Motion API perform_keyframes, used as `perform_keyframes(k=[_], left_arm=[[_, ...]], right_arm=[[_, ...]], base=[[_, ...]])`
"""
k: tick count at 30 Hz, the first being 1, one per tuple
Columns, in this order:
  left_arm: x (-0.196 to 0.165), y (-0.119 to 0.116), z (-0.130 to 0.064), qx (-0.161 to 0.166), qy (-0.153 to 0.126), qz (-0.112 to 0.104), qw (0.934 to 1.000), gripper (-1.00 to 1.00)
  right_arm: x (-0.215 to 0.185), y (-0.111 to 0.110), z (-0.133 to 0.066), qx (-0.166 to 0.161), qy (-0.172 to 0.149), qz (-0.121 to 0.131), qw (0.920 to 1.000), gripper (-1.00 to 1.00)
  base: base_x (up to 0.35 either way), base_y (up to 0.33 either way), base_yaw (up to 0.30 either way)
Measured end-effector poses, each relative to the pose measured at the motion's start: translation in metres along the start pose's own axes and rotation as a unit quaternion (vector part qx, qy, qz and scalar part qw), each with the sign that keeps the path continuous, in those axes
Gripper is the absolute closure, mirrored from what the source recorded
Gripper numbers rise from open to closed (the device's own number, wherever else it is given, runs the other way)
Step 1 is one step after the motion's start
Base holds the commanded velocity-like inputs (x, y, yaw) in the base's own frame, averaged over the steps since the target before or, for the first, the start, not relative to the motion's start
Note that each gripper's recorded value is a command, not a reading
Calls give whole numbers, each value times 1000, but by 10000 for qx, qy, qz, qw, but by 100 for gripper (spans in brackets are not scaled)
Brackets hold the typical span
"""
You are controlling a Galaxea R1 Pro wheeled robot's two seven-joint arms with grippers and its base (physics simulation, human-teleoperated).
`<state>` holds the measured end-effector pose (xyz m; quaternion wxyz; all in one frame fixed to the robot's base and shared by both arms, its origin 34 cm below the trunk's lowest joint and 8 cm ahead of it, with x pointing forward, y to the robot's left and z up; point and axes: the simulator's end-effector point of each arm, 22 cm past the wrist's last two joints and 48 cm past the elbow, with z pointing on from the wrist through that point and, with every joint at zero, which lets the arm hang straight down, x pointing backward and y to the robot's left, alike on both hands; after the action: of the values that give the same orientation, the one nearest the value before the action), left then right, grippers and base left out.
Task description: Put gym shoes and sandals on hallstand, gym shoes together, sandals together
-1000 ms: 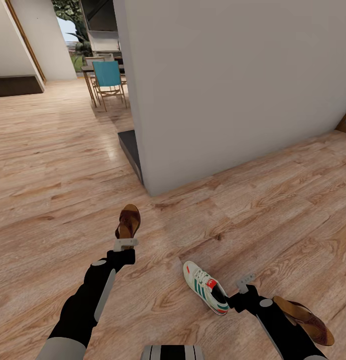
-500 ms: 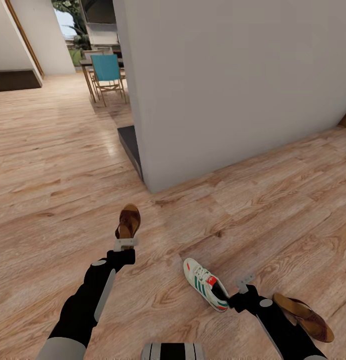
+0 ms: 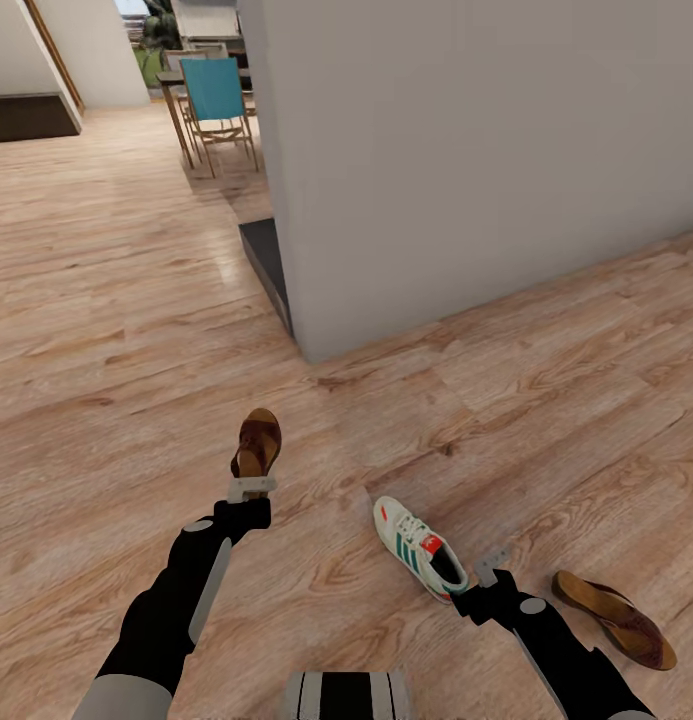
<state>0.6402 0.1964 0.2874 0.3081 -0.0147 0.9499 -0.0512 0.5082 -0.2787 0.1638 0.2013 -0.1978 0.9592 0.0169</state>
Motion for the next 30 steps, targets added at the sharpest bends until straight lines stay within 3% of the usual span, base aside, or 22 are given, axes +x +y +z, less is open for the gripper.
perform_keyframes(k=[6,30], left_arm=[[17,2,11,-10,167,-15,9999,100],[22,3,14,-12,215,-19,9998,100]], right_arm=[[16,5,9,-63,156,19,9999,-100],[20,7,11,-79,200,24,9998,-100]], base=[[0,0,82],[0,0,-10]])
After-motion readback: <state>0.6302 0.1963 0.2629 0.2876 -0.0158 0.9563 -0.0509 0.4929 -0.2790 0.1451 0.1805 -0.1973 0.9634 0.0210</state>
